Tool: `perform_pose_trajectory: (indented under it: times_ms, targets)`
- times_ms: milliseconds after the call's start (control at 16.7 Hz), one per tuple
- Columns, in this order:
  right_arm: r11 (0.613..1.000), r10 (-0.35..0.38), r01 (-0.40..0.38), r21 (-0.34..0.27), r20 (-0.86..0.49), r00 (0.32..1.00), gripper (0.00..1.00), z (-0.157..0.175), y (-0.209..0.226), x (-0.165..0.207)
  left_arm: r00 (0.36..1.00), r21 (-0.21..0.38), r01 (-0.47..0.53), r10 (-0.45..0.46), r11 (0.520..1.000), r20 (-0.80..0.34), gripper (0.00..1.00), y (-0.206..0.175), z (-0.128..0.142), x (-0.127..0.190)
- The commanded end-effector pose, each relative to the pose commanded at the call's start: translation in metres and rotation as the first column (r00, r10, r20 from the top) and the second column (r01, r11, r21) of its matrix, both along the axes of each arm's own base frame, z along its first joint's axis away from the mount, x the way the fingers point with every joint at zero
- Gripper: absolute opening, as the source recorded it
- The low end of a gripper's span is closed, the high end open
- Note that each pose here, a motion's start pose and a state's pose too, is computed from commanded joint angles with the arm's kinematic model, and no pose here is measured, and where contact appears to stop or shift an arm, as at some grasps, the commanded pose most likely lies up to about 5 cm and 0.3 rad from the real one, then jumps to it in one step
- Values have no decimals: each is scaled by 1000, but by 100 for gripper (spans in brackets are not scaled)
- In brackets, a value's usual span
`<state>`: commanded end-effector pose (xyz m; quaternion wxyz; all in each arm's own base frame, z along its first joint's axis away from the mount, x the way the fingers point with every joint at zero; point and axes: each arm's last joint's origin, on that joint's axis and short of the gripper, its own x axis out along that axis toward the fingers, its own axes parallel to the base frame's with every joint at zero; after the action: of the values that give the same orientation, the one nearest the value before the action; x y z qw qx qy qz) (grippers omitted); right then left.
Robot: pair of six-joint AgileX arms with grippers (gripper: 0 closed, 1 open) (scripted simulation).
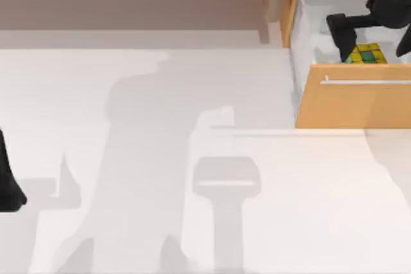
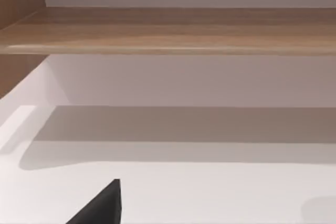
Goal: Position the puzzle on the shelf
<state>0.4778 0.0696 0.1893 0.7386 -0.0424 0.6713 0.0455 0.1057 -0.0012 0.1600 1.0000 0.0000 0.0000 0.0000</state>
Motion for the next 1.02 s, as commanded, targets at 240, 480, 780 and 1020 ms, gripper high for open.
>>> perform_pose_trajectory:
  times_ms: [240,480,780,1020]
  targets:
    - [1000,-1,1,2,4,1000,100,-26,0,11,1000,0,0,0,1000,0,100,0,0,0]
    - [1000,-1,1,2,4,1000,100,-26,0,11,1000,0,0,0,1000,0,100,0,0,0]
    - [1000,-1,1,2,4,1000,62,-26,0,11,1000,0,0,0,1000,0,100,0,0,0]
    - [1000,-1,1,2,4,1000,32,-26,0,11,1000,0,0,0,1000,0,100,0,0,0]
